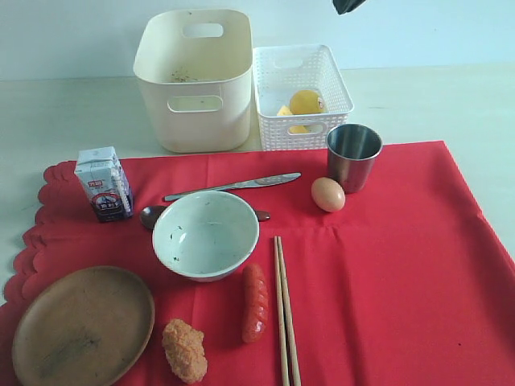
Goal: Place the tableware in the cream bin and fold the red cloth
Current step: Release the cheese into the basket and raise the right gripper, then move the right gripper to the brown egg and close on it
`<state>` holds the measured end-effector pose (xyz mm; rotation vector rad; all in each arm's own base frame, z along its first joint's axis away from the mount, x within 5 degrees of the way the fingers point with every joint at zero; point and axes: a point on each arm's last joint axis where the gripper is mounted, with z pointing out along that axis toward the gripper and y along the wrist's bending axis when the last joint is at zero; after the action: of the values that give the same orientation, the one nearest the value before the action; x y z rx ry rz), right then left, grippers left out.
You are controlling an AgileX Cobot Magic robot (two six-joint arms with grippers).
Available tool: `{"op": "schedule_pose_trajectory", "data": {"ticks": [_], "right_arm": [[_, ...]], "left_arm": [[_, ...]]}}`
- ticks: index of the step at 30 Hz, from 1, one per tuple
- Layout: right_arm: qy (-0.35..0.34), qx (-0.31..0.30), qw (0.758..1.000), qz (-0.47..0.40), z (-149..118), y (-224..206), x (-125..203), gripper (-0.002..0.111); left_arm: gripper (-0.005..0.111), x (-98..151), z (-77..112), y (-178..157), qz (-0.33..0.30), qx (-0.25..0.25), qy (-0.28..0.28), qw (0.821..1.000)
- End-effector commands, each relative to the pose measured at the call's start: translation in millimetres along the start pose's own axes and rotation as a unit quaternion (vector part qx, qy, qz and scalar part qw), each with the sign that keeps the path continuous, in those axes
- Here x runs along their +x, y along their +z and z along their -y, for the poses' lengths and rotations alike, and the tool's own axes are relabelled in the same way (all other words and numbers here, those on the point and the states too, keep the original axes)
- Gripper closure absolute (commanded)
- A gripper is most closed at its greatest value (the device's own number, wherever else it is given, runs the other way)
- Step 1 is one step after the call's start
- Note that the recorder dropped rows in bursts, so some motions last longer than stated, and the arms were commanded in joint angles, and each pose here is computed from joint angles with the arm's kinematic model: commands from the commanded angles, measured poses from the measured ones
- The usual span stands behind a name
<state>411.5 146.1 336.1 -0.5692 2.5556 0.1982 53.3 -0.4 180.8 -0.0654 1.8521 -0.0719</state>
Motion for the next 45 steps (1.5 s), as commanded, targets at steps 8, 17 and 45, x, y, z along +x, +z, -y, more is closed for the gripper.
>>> {"op": "schedule_pose_trajectory", "data": {"ticks": [8,17,45], "right_arm": [[0.009,0.029,0.999,0.027,0.3,-46.6,19.8,0.102],[0.015,0.031,0.999,0.029,-7.4,-61.7,88.9,0.102],[0.064,-0.034,0.996,-0.051,-27.5,-8.9,219.2,0.102]], "left_arm": [[0.107,-0.5,-0.1,-0.1,0.008,0.000,0.001,1.000],[0.107,-0.5,-0.1,-0.1,0.008,0.000,0.001,1.000],[0.107,-0.5,-0.1,-0.1,0.008,0.000,0.001,1.000]]}}
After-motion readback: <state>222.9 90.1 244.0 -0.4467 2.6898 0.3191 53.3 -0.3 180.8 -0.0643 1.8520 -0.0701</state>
